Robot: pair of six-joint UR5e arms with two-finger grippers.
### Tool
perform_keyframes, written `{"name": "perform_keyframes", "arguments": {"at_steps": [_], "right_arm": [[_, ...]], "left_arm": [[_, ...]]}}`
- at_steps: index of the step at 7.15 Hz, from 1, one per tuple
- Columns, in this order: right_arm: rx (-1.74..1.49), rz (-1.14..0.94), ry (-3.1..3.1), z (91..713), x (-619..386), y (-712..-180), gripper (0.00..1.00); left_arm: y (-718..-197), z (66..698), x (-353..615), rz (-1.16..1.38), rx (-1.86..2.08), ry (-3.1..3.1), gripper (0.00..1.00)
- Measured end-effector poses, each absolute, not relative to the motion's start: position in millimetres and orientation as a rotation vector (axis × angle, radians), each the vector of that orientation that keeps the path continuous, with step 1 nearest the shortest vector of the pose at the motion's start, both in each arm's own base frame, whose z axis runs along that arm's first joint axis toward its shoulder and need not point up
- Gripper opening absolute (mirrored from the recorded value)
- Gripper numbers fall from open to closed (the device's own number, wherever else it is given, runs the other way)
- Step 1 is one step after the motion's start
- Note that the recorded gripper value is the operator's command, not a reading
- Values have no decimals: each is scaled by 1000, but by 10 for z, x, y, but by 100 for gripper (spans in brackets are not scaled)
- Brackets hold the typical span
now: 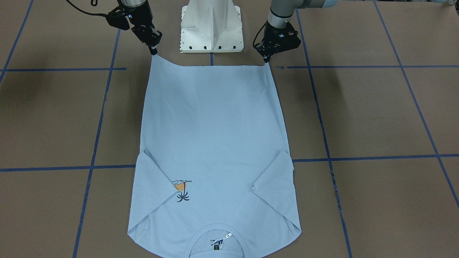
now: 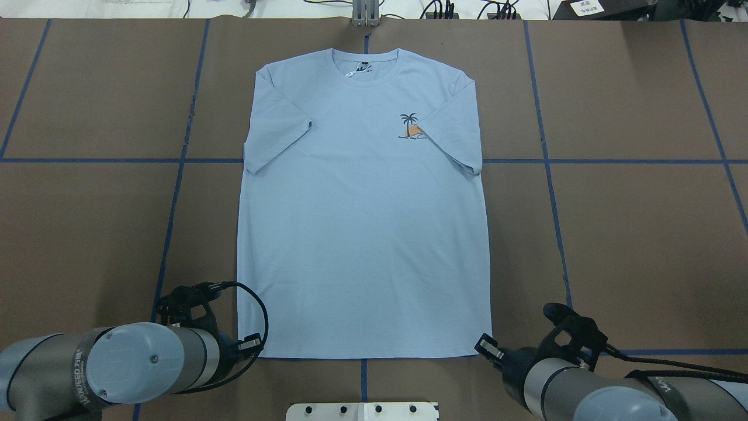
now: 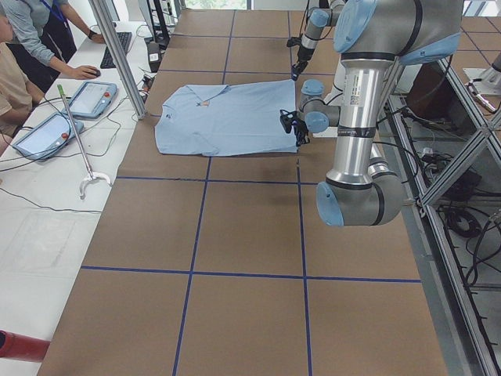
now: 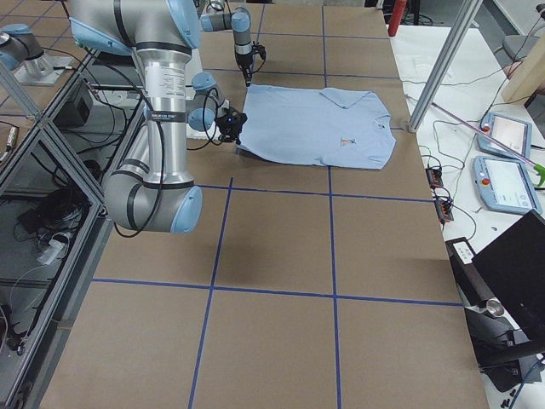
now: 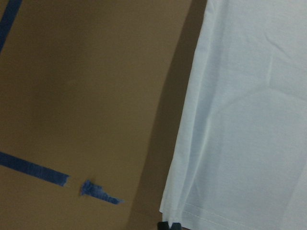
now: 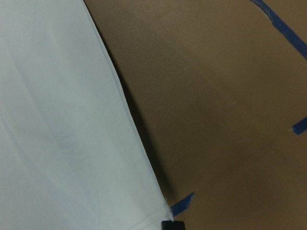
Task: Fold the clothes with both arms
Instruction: 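Grasp both hem corners and lift them toward the collar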
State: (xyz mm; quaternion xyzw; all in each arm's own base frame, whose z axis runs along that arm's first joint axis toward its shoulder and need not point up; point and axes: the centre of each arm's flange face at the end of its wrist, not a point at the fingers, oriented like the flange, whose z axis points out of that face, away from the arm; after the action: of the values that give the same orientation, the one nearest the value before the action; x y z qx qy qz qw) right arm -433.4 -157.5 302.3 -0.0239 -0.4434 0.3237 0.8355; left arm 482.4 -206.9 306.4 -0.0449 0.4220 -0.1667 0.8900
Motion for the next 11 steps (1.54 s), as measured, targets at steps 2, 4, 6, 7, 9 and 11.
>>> {"name": "perform_keyframes", "arguments": {"at_steps": [2,4,6,7,9,11], "right_arm": [[-82,637,-913,2835,-4119,-1367,0],[-91,621,-903,2688,-3925,-1307,0],[-81,654,-917,2580,-3726,-1460,0],[-68,681,-920,2544,-3631,-1640,0],[-71,672,-931,2436,-3466,-2099,0],[-42,647,-933,2376,-3493,-2687,0]], "left_arm": [[-2014,2777,4623,-333,-118,930,0],[-1917,2436,4262,-316,-150,951,0],[-1935,2184,3951,-319,-150,985,0],[-2035,2126,3842,-314,-120,1001,0],[-2315,2053,3699,-248,-9,1021,0],[-2732,1977,3792,-236,84,1016,0]]}}
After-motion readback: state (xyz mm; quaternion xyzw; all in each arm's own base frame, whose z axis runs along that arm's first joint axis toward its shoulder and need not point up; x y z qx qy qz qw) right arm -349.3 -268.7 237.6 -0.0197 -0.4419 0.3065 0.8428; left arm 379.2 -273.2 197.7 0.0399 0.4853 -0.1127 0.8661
